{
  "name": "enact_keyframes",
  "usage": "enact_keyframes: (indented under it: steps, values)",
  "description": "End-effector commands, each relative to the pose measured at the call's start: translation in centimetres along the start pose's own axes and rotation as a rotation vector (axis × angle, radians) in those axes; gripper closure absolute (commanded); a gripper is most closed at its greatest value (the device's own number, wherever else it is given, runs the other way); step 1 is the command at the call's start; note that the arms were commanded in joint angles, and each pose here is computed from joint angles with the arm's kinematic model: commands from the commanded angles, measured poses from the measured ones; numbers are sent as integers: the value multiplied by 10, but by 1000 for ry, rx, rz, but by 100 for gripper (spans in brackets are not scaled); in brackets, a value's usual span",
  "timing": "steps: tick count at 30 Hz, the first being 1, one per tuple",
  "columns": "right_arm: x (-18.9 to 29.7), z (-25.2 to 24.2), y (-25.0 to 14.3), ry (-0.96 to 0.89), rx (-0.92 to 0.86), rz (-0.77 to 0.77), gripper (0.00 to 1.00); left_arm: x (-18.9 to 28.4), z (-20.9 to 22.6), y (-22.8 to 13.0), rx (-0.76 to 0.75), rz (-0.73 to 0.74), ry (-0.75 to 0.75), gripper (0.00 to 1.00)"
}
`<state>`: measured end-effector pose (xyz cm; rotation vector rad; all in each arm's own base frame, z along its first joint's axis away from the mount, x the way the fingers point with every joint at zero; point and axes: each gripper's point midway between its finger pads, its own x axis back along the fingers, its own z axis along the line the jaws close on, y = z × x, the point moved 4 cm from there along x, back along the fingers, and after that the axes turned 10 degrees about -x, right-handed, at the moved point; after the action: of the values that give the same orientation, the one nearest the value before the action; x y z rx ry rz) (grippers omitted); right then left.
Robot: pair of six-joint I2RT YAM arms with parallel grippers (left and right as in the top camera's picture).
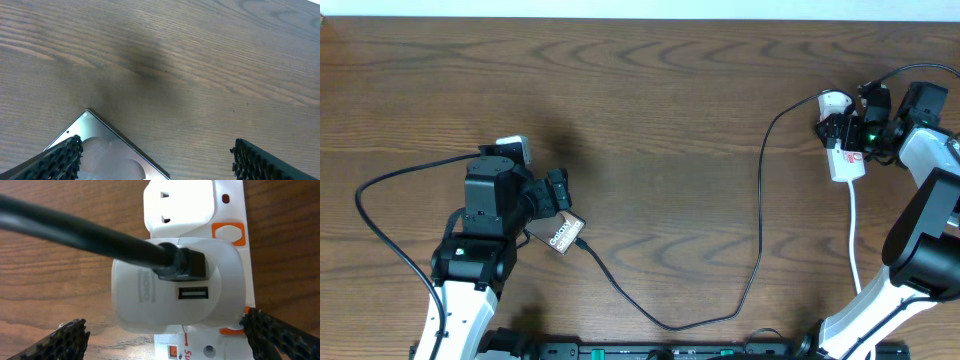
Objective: Plug charger to phone and switch on socket
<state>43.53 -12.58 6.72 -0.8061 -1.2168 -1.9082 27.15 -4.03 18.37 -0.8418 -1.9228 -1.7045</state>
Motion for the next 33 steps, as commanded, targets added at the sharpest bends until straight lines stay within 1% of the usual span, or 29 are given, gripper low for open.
enact_keyframes:
  steps: [1,8,25,33]
  values:
    - [-15,8,-15,74,-42,57,2,3,-1,8,6,-20,4,7]
    - [-15,17,-16,122,-62,65,1,3,-1,8,6,-21,5,6]
    - [-16,27,-22,168,-129,99,1,3,-1,8,6,-21,5,7]
    - [-20,40,-24,180,-108,118,1,3,-1,8,6,-20,5,7]
